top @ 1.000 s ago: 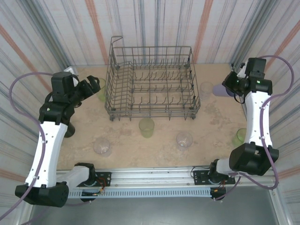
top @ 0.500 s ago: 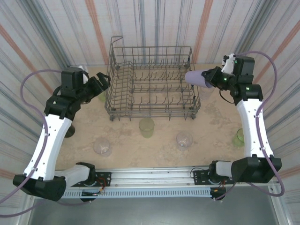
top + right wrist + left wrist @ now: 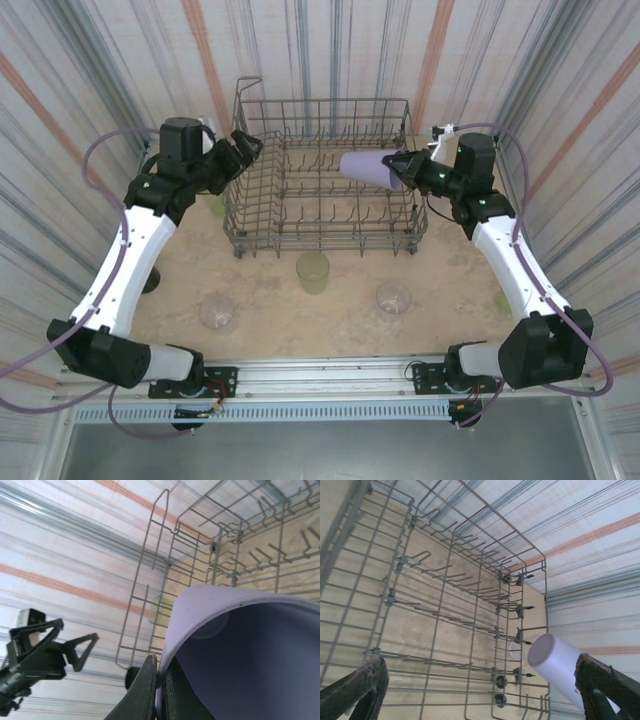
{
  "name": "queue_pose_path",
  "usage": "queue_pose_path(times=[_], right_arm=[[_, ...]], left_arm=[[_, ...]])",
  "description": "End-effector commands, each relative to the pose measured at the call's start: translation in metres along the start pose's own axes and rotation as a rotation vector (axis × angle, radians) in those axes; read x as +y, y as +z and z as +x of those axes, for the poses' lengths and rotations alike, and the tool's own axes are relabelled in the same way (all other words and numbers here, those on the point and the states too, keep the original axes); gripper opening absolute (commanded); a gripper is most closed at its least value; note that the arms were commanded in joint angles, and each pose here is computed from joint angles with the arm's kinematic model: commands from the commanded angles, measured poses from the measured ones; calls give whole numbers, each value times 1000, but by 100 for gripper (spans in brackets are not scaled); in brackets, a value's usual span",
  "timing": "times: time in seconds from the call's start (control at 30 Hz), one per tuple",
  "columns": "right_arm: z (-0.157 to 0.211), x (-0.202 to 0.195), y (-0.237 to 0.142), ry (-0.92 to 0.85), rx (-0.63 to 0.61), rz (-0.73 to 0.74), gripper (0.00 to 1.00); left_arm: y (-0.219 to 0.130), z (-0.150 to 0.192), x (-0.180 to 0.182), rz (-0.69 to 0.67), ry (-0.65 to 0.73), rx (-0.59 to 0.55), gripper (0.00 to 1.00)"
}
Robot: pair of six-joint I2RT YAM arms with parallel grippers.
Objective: Load the cups into the dish rack
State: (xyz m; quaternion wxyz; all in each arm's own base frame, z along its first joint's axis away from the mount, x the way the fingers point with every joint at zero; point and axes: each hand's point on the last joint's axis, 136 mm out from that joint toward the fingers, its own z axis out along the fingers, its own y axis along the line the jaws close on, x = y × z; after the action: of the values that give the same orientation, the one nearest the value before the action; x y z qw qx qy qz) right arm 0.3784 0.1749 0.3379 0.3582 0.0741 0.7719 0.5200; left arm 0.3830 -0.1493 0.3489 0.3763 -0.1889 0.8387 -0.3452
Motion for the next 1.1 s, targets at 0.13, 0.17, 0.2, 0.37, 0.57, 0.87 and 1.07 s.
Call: queue_pose_path(times=[0.13, 0.17, 0.2, 0.37, 0.57, 0.87, 1.07], right_arm=[[-4, 42, 11, -23, -72, -196, 0], [-3, 43, 12, -19, -71, -204, 0], [-2, 45, 14, -18, -75, -217, 0], [5, 50, 23, -11, -80, -278, 0], [8, 61, 30, 14, -95, -366, 0], [16, 70, 45, 35, -86, -429, 0], [24, 78, 57, 52, -71, -476, 0]], left_arm=[[25, 9, -26, 134, -160, 34, 99], [28, 11, -27, 140, -176, 42, 99], [31, 13, -28, 147, -192, 51, 99], [41, 20, -40, 182, -234, 68, 99], [57, 26, -45, 210, -289, 99, 99], [79, 38, -47, 239, -371, 154, 99], [82, 39, -54, 278, -391, 162, 99]])
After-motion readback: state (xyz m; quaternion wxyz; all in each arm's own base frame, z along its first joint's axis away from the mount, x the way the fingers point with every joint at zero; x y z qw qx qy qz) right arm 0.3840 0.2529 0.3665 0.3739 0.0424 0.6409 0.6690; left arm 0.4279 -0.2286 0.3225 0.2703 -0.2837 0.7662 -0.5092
